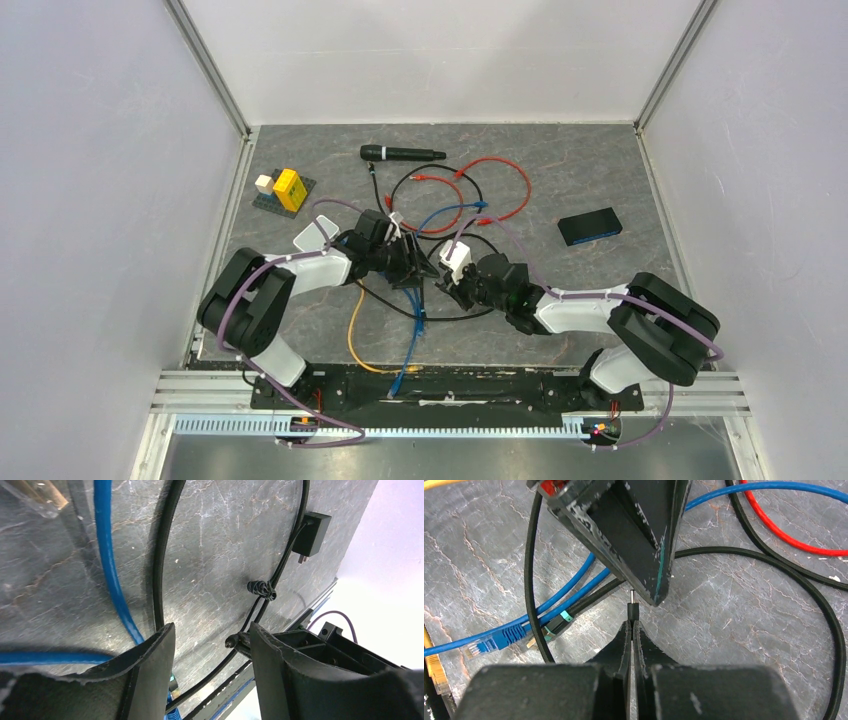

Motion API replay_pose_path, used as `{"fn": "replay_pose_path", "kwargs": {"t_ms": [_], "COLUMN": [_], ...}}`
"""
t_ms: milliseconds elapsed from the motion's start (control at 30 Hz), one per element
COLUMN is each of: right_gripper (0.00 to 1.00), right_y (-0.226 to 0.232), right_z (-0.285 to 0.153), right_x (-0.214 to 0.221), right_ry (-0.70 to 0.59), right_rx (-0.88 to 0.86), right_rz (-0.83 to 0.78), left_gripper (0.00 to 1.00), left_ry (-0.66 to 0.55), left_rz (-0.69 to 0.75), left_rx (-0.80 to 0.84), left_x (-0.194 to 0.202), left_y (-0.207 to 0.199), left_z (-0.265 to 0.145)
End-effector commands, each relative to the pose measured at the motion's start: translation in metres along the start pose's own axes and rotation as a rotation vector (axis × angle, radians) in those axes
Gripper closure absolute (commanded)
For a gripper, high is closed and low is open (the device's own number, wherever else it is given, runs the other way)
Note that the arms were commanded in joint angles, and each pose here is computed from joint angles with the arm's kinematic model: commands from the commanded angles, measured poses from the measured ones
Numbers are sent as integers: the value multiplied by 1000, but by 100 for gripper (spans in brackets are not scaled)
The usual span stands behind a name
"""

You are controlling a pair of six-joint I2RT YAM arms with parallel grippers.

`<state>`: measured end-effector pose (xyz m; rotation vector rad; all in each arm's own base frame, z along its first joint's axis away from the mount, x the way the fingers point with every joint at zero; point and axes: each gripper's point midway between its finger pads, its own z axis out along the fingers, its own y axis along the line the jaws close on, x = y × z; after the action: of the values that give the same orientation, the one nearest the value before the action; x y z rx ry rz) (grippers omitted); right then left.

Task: Insert the plug into the switch port
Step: Pick up the connector from the center of the board.

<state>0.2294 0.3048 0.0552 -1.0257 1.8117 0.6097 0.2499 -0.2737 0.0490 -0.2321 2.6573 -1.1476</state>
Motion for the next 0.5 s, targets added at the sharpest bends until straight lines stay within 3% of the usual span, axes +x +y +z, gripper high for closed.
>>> {"fn": "replay_pose_path", "kwargs": {"t_ms": [0,467], "right_gripper": [100,100], "right_y": [-1,-7], "right_z": [0,2], "right_x": [-26,-31], "right_ry": [-91,-103], "right_rx": [-5,32], "right_rz": [4,24], "left_gripper": [39,68], "left_ry": [-15,35], "left_rz": [-12,-144], "left_rx": [89,160], "left_x": [-8,9], "left_y": [-29,-30], "left_z": [4,7]}}
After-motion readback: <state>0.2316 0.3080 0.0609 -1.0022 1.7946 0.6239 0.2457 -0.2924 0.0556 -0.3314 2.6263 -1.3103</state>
